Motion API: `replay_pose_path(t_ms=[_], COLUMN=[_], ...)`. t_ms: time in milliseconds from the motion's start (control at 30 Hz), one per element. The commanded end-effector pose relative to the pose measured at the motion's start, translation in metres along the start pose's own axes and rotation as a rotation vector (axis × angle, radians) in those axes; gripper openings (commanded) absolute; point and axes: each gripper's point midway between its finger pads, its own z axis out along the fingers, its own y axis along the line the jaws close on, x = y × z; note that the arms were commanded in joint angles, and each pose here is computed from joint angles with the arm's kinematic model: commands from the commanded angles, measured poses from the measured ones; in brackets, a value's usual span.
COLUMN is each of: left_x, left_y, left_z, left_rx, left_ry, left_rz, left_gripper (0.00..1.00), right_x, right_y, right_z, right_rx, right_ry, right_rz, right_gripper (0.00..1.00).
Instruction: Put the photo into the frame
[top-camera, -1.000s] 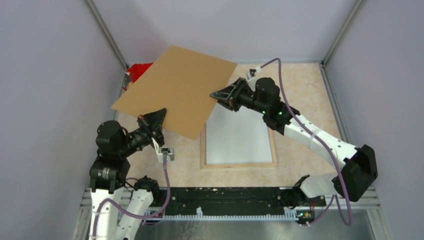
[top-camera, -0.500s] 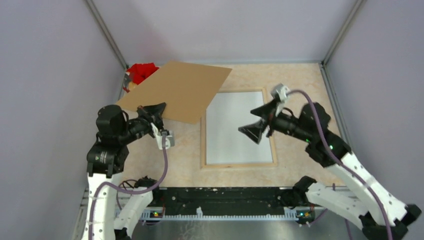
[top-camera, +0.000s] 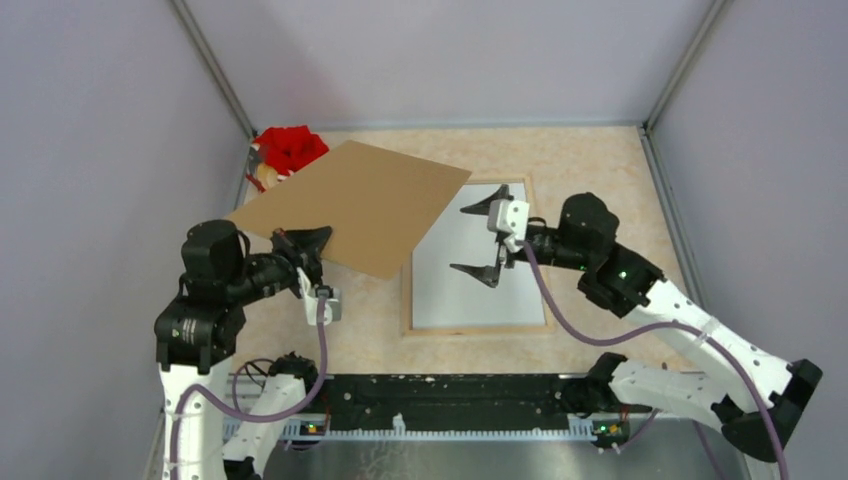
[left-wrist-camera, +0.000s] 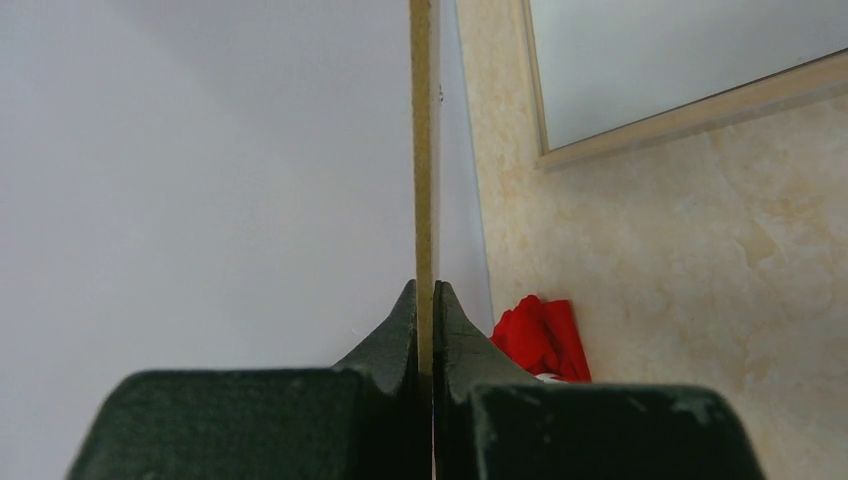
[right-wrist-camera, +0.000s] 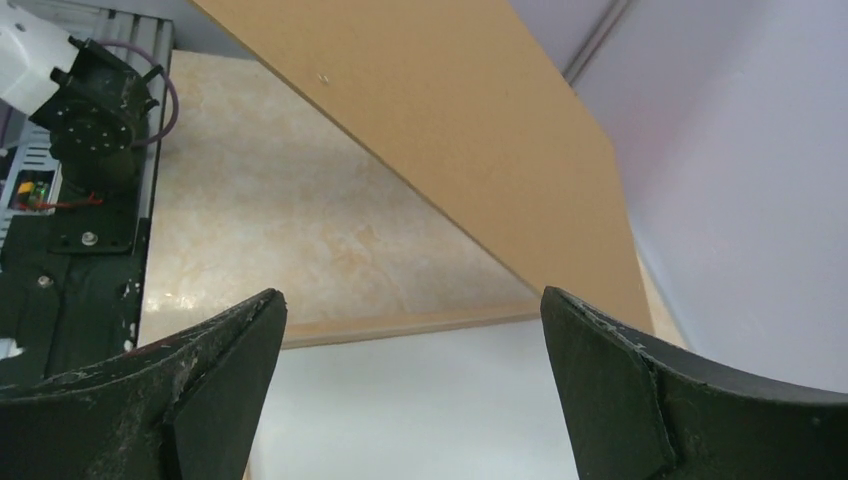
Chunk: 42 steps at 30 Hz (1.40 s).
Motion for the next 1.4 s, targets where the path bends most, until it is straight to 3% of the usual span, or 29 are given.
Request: replay_pose_path(t_ms=[0,200,600,667,733,767,800,833,900,933,967,1167,1367], left_x=[-0.023,-0.018,-0.021,-0.02,-0.018,-0.017,-0.016,-0.014,-0.014,-0.014,-0.015,-0.023,-0.016], left_y=[0.032,0.03,0.036,0.037,0.042,0.049,0.058,0.065,0.084,0.093,0.1,0.124,0.144], left_z=[-0.009,-0.01,-0.012,-0.013,-0.013,-0.014,-0.015,-0.016,-0.021,-0.024,-0.027,-0.047,-0.07], left_rx=[-0.092,-0.085,-0.101,-0.106,-0.131,-0.158,-0.2,-0.241,-0.341,-0.39,-0.436,-0.577,-0.727], left_ry=[-0.071,-0.044,-0.051,-0.043,-0.033,-0.03,-0.028,-0.021,-0.021,-0.024,-0.029,-0.035,-0.003], left_rz=[0.151,0.122,0.118,0.113,0.104,0.094,0.089,0.078,0.064,0.049,0.047,0.013,-0.11], left_gripper=[0.0,0.0,0.0,0.0,0.0,0.0,0.06,0.21,0.57,0.8,0.95,0.98,0.98], right_x=[-0.027,-0.006,-0.01,-0.01,-0.01,-0.01,-0.017,-0.017,-0.023,-0.026,-0.029,-0.061,-0.095], right_y=[0.003,-0.015,-0.043,-0.039,-0.037,-0.037,-0.04,-0.042,-0.047,-0.051,-0.054,-0.072,-0.118], right_z=[0.021,0.052,0.095,0.099,0.1,0.099,0.099,0.097,0.093,0.091,0.088,0.069,0.053], right_rx=[-0.044,0.037,0.155,0.147,0.139,0.136,0.141,0.147,0.176,0.199,0.223,0.333,0.428], right_ry=[-0.026,0.047,-0.01,-0.013,-0.01,-0.001,0.003,0.02,0.031,0.026,0.02,-0.063,-0.176], right_rz=[-0.211,-0.335,-0.442,-0.457,-0.441,-0.419,-0.402,-0.38,-0.337,-0.321,-0.305,-0.215,0.151], right_gripper=[0.97,0.87,0.58,0.47,0.27,0.12,0.0,0.0,0.0,0.0,0.0,0.0,0.0])
